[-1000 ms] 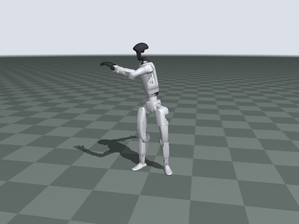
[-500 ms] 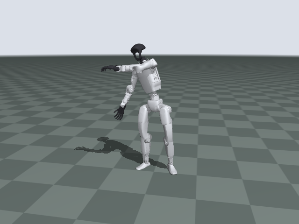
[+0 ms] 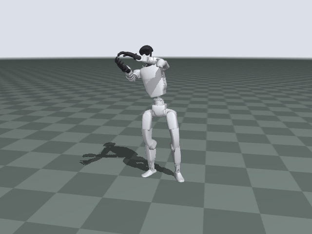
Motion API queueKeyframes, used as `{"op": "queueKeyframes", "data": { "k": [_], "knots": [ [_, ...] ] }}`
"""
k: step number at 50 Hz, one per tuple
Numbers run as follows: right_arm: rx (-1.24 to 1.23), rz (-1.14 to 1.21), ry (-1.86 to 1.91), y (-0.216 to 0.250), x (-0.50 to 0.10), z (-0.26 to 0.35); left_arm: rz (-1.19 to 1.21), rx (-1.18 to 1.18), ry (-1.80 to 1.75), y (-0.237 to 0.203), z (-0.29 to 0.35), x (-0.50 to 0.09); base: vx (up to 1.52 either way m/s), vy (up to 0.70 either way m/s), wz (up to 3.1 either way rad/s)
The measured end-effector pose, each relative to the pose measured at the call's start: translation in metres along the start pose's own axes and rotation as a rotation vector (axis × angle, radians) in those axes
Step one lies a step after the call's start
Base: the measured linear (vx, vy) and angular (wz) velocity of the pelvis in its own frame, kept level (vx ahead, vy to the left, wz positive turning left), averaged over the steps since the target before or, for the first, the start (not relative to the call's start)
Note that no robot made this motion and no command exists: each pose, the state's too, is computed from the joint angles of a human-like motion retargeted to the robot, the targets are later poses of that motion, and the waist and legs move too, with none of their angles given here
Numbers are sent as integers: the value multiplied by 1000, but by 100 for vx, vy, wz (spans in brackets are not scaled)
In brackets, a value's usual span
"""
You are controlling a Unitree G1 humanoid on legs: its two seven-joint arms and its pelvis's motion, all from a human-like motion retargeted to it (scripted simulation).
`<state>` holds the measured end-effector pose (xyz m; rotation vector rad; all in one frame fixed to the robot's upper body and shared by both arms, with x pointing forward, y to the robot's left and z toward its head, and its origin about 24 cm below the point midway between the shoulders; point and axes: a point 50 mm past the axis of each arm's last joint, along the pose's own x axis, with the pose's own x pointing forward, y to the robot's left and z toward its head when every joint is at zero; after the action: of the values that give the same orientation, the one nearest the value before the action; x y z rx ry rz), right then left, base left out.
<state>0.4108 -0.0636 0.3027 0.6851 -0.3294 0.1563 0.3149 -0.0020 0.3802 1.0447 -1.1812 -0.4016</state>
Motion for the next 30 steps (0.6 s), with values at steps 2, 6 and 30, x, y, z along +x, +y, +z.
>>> {"op": "queueKeyframes", "data": {
  "k": [2,6,30],
  "knots": [
    [-4,-30,0,-8,-4,-6,5,2,-1,3,0,-1,-5,-1,-23],
    [15,-128,35,-46,-18,-29,1,15,-5,4,1,-3,-6,0,-26],
    [-478,-1982,129,-391,-527,127,-139,200,6,10,-23,-48,-1,-2,-40]
  ]
}}
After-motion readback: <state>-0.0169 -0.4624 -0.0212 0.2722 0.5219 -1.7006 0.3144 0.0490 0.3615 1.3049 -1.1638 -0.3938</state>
